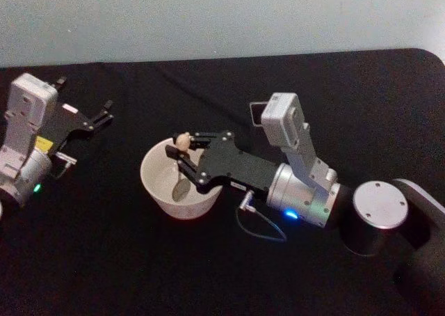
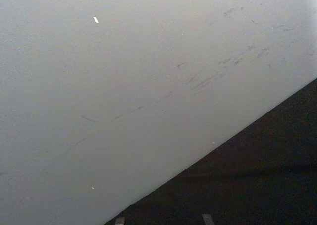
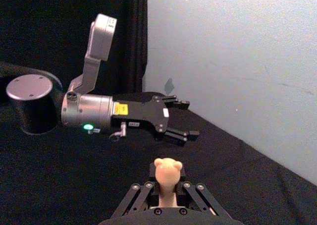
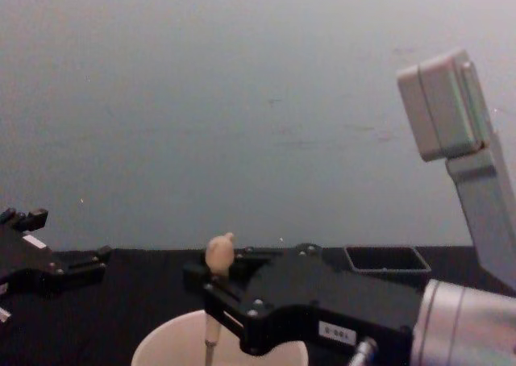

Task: Pick up the stirring spoon with one hand, stir inside the cup, then place it back in its original position.

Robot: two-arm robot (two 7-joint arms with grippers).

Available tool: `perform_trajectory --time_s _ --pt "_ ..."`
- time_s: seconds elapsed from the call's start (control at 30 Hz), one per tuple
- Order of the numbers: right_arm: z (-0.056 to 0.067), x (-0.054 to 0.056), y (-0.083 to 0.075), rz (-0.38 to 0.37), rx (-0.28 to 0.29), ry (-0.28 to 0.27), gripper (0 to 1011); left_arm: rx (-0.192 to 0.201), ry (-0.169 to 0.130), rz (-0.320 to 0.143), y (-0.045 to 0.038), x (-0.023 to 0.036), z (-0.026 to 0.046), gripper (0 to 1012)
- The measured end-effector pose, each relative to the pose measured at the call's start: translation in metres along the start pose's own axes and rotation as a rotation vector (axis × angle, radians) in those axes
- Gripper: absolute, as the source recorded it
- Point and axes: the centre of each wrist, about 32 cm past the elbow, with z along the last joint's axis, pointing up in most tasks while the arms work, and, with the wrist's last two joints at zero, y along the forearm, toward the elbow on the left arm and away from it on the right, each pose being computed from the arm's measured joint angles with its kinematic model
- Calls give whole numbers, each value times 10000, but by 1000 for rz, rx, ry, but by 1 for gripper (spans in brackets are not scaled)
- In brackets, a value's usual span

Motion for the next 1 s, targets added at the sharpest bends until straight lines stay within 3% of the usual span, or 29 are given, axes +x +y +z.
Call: perform_trajectory --time_s 0.4,1.0 --pt "-14 61 119 -40 3 -4 173 0 0 0 0 0 0 1001" --pt "-14 154 6 -104 -15 -12 173 0 0 0 0 0 0 1001"
